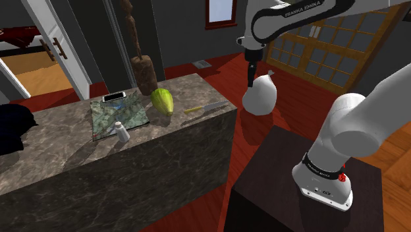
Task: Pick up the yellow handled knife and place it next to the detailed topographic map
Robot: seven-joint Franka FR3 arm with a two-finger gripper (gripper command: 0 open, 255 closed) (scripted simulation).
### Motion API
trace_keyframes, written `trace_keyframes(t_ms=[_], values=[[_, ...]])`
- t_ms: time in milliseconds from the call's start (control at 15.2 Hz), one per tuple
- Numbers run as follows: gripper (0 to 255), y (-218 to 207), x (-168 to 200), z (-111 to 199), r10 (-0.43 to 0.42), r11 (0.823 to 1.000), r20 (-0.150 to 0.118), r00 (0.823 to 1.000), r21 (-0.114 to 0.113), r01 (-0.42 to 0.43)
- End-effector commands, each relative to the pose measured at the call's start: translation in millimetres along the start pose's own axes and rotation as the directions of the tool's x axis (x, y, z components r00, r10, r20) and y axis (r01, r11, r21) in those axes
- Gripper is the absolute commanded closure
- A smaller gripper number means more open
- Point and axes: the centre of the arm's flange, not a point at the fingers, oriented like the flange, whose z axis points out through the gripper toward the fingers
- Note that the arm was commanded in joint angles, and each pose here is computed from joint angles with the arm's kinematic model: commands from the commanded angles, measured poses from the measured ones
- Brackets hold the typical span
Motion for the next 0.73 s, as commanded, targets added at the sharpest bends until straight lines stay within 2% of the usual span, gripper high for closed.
trace_keyframes(t_ms=[0,330,660], values=[[0,10,18,17,-0.071,0.997,-0.009,0.997,-0.002,0.071],[0,33,63,56,-0.235,0.972,-0.03,0.972,-0.005,0.235],[0,47,112,95,-0.392,0.92,-0.049,0.918,-0.011,0.392]])
